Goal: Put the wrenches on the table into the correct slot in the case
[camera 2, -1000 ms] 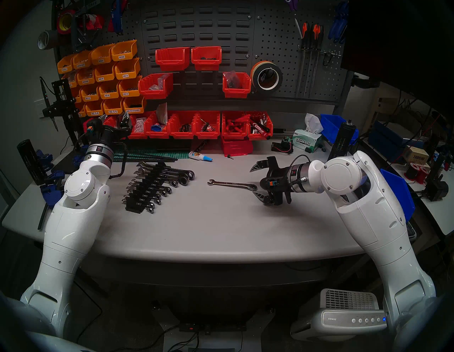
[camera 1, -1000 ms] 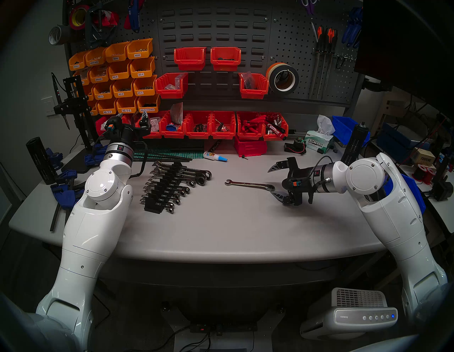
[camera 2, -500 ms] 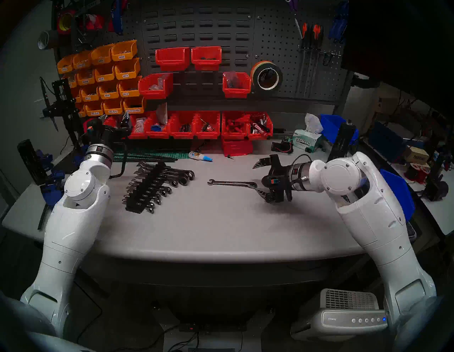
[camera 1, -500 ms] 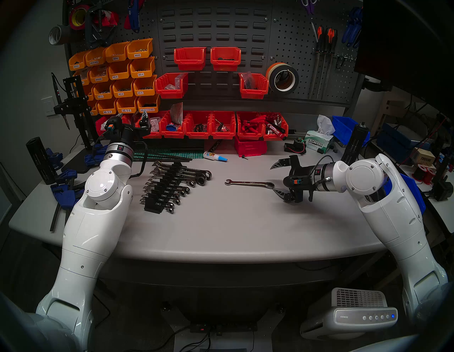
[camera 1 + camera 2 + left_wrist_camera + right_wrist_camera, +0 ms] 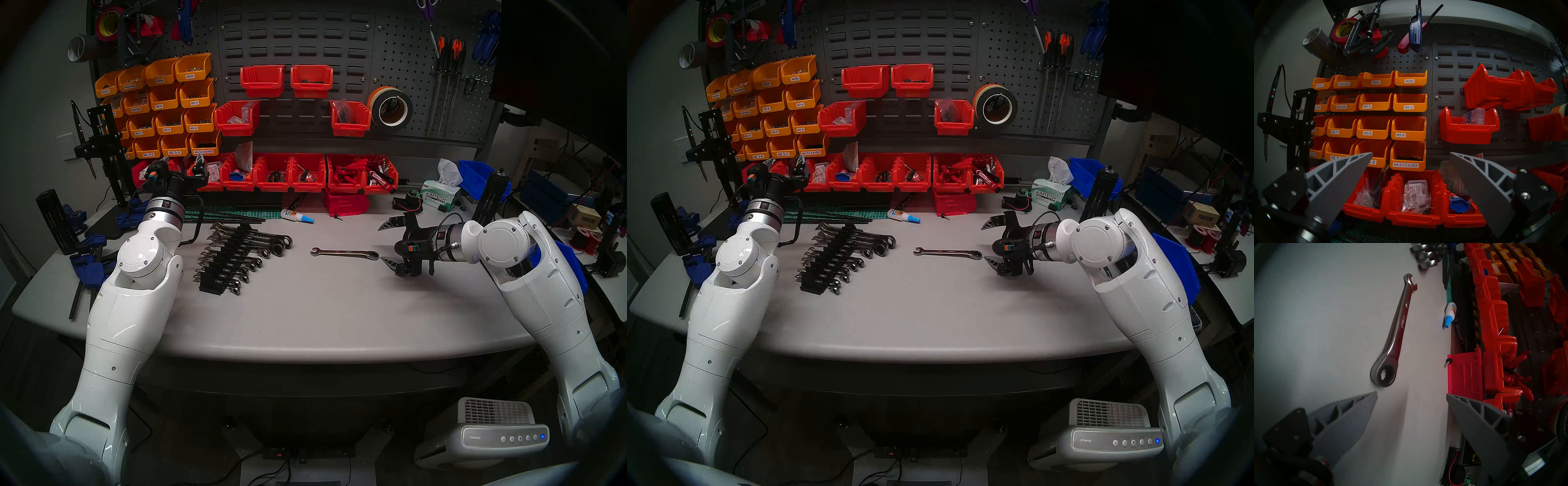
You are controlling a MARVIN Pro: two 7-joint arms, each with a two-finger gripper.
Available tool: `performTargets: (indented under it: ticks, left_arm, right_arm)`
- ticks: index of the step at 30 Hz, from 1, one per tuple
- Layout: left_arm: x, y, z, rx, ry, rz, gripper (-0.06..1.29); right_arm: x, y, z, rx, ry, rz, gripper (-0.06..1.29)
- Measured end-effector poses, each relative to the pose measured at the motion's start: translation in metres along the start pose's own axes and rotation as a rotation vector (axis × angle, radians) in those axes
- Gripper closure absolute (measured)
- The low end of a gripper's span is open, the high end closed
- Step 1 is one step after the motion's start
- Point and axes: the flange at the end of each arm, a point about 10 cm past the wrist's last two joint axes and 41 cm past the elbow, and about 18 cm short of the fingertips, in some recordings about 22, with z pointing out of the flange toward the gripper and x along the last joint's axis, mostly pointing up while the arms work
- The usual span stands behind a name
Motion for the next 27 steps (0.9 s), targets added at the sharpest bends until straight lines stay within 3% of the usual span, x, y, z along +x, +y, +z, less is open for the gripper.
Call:
performTargets:
  ticks: [27]
  left_arm:
    - [0.0, 0.0, 0.0, 0.0, 0.0, 0.0, 0.0]
  right_arm:
    - [-0.0036, -0.0018, -0.0001, -0.029, -0.025, 0.01, 0.08]
